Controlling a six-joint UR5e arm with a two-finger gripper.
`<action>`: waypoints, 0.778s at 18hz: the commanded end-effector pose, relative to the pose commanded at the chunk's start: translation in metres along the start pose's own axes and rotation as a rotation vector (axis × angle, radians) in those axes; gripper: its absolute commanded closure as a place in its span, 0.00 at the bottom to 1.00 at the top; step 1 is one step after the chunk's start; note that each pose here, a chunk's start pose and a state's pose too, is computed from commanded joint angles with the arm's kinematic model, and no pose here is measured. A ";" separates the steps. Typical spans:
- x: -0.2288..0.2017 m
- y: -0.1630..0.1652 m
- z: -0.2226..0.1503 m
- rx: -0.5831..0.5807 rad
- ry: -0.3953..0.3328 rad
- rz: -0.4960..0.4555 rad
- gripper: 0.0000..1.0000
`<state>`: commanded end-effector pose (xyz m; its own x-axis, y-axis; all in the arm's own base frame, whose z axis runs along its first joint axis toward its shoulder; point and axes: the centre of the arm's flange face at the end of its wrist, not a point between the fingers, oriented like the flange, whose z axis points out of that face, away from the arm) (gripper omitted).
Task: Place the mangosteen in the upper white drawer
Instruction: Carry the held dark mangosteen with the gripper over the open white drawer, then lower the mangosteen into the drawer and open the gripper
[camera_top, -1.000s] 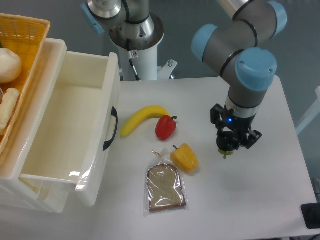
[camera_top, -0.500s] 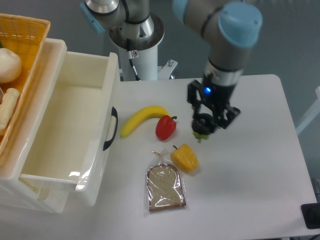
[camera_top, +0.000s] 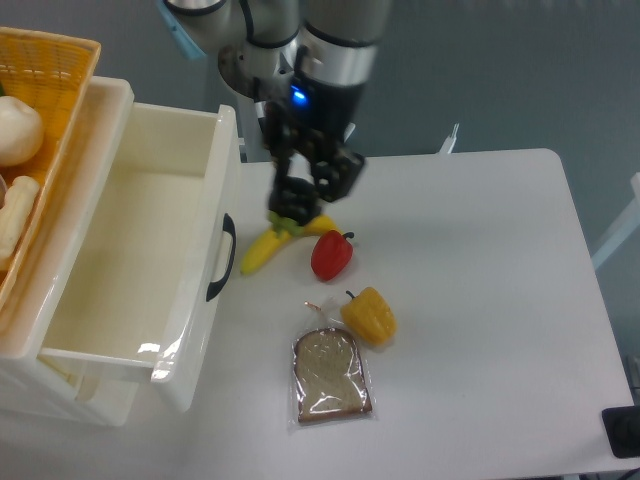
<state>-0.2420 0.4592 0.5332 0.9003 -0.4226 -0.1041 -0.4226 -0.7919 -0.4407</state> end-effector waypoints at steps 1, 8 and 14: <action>0.004 -0.005 0.003 0.001 0.006 0.002 0.96; 0.027 -0.027 0.041 0.000 0.086 0.057 0.93; 0.045 -0.032 0.077 0.013 0.122 0.091 0.93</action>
<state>-0.1800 0.4993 0.4736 0.8386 -0.5436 -0.0351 -0.4998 -0.7423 -0.4464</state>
